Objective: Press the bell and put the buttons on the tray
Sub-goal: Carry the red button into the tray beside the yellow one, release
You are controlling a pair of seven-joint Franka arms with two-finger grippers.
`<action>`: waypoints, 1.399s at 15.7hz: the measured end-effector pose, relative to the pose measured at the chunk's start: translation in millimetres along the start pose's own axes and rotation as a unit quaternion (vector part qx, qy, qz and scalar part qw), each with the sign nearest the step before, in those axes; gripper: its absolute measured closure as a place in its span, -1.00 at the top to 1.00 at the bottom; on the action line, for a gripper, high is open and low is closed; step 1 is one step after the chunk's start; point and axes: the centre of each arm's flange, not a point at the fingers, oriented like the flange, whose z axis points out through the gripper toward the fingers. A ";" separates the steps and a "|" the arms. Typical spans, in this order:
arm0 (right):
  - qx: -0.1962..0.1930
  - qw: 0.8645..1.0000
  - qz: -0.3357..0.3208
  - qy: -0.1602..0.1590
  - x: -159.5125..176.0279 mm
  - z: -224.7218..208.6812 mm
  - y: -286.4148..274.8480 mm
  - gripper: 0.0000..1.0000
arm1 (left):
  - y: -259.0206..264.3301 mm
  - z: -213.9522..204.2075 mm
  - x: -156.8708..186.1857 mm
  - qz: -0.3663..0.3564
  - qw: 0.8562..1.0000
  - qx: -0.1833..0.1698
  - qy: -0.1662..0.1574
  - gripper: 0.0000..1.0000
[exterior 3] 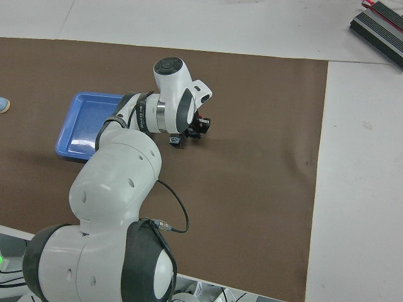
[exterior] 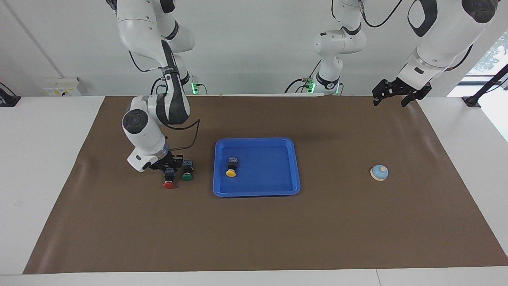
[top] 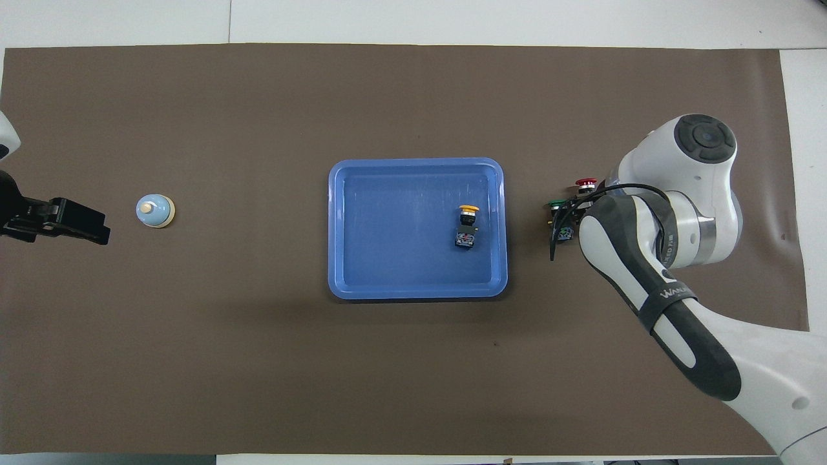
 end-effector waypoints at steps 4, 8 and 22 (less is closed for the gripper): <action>-0.007 1.000 0.030 -0.001 -0.1 -48.9 -89.7 -0.20 | 0.0 0.0 0.0 0.000 1.000 0.000 0.000 1.00; -0.009 0.999 0.048 0.012 -12.1 -65.3 -158.6 -0.20 | 0.0 0.0 0.0 0.000 1.000 0.000 0.000 1.00; 0.025 0.998 0.057 0.024 -10.5 -16.1 -276.5 -0.20 | 0.0 0.0 0.0 0.000 1.000 0.000 0.000 1.00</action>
